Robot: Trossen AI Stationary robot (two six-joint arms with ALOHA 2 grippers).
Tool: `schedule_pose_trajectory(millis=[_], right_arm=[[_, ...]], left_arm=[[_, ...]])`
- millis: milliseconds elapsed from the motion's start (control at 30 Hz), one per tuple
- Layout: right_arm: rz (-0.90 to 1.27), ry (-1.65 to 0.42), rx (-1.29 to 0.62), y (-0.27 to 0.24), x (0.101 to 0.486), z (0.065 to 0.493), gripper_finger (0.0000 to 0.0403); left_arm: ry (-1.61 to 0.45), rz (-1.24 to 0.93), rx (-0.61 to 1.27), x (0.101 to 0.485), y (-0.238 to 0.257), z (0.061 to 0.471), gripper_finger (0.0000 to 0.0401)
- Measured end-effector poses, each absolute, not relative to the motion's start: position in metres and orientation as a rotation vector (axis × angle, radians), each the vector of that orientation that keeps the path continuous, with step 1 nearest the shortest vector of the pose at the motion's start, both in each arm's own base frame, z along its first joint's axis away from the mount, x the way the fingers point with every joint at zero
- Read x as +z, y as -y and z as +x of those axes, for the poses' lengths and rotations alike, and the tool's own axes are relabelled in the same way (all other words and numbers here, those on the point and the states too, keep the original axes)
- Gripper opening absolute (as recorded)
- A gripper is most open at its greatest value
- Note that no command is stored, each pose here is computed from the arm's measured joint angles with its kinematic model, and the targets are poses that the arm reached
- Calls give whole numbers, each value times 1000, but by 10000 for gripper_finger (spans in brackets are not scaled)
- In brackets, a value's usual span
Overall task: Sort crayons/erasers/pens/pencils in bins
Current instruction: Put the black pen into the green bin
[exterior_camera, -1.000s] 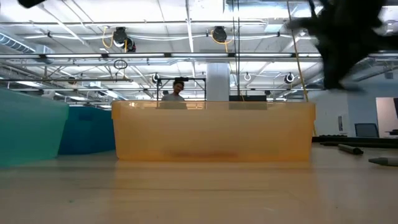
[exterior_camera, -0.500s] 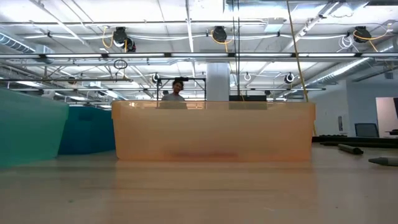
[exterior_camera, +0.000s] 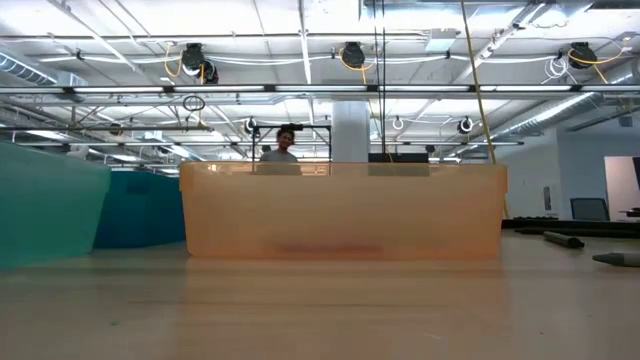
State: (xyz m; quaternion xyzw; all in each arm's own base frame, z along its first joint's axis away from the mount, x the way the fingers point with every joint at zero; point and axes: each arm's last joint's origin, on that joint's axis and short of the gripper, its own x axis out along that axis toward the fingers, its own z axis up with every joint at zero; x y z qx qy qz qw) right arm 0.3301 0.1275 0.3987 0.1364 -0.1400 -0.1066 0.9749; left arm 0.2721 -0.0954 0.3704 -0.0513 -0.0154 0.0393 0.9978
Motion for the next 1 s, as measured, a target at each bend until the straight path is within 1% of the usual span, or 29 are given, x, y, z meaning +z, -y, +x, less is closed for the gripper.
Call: schedule_pose_trajectory(millis=[133, 233, 300, 367, 500, 533, 600, 667, 767, 800, 833, 900, 1000], right_arm=[[242, 267, -224, -126, 399, 330, 19], [200, 243, -237, -123, 395, 333, 19], [181, 240, -245, -121, 395, 334, 19], [172, 246, -245, -119, 396, 334, 19], [174, 244, -207, -118, 396, 335, 19], [174, 242, -211, -117, 394, 336, 19], [169, 237, -227, -116, 392, 336, 19], [164, 232, -246, -116, 390, 336, 19], [163, 225, -242, -117, 390, 335, 19], [169, 223, -240, -117, 389, 336, 19], [167, 216, -231, -117, 389, 336, 19], [158, 208, -234, -117, 388, 336, 22], [141, 182, -244, -118, 386, 336, 48]], left_arm=[[58, -142, 5, 374, 86, 276, 248], [75, -210, -128, 377, 82, 279, 248], [70, -252, -176, 374, 82, 285, 248], [50, -277, -184, 369, 83, 289, 248], [80, -338, -175, 366, 77, 300, 241], [67, -353, -188, 363, 76, 303, 232], [44, -367, -211, 359, 74, 306, 199], [47, -369, -231, 360, 74, 305, 148], [45, -349, -243, 365, 72, 298, 56], [41, -333, -249, 367, 72, 296, 32], [32, -323, -245, 368, 71, 293, 26], [5, -311, -233, 370, 69, 286, 28], [-48, -312, -188, 370, 66, 278, 33]])
